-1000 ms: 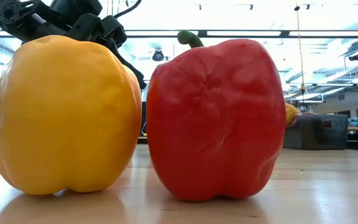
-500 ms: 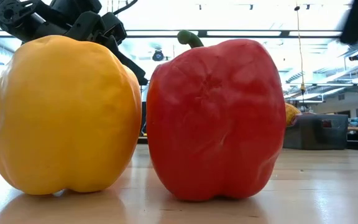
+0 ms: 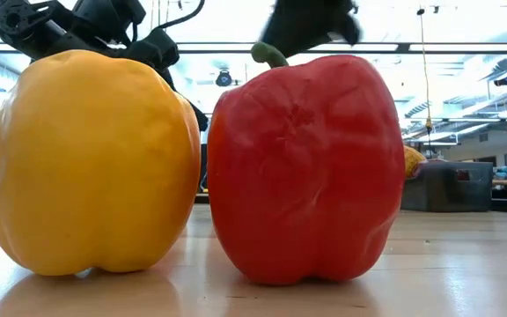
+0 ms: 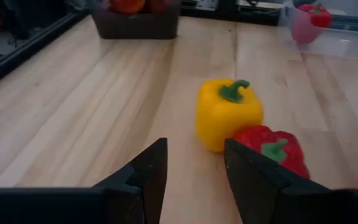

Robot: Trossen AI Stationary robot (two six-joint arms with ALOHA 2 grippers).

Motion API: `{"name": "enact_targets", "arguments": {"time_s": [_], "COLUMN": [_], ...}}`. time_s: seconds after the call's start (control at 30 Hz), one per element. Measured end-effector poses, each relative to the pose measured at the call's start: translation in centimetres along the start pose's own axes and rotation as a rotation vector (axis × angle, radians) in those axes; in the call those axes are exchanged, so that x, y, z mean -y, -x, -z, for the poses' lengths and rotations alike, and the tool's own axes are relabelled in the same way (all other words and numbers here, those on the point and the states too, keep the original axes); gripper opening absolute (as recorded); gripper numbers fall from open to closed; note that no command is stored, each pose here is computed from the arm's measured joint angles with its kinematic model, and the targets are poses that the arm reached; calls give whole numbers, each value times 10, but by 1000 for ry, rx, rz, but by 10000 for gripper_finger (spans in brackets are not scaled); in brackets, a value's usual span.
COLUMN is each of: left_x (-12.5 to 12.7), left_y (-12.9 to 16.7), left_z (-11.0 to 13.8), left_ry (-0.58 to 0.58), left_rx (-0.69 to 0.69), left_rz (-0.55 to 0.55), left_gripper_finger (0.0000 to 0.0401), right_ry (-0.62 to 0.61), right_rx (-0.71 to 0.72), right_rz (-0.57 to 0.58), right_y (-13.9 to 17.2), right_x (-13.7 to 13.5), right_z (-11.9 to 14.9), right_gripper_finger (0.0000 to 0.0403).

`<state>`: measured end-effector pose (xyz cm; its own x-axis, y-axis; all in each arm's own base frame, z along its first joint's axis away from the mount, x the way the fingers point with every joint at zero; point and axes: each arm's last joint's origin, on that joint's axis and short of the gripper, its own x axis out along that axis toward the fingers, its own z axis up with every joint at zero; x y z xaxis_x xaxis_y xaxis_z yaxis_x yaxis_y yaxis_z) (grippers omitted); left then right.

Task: Sort produce into baskets
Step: Put the top right red bell pepper into the transparent bin

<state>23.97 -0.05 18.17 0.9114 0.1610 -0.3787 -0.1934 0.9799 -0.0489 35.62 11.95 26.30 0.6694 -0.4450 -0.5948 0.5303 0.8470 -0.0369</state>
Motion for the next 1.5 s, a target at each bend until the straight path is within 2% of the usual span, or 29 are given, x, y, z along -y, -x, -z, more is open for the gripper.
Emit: {"name": "enact_targets", "arguments": {"time_s": [0.13,0.27,0.37,0.57,0.73,0.9,1.07,1.27,1.5], "left_x": [2,3,2,0,-1,-1,-2,-3,-3], "left_y": [0,1,2,4,5,5,5,5,5], "left_z": [0,5,10,23,28,28,26,21,22], "left_ry": [-4,-23,-28,-34,-36,-36,-38,-30,-32], "left_rx": [0,-10,-23,-56,-65,-61,-40,8,-3], "left_rz": [6,11,12,4,-1,-1,-37,-66,-66], "left_gripper_finger": [163,163,163,163,163,163,163,163,163], "right_ry": [68,130,166,180,115,109,75,66,58], "right_rx": [9,-44,-92,-156,-176,-200,-241,-237,-236], "right_rz": [-89,-154,-155,-120,-105,-119,-182,-182,-153], "right_y": [-27,-58,-78,-97,-99,-99,-99,-99,-95], "right_x": [2,0,-2,-2,2,2,1,1,4], "right_z": [-12,-5,6,21,22,23,23,23,21], "right_gripper_finger": [135,135,135,135,135,125,88,18,8]}}
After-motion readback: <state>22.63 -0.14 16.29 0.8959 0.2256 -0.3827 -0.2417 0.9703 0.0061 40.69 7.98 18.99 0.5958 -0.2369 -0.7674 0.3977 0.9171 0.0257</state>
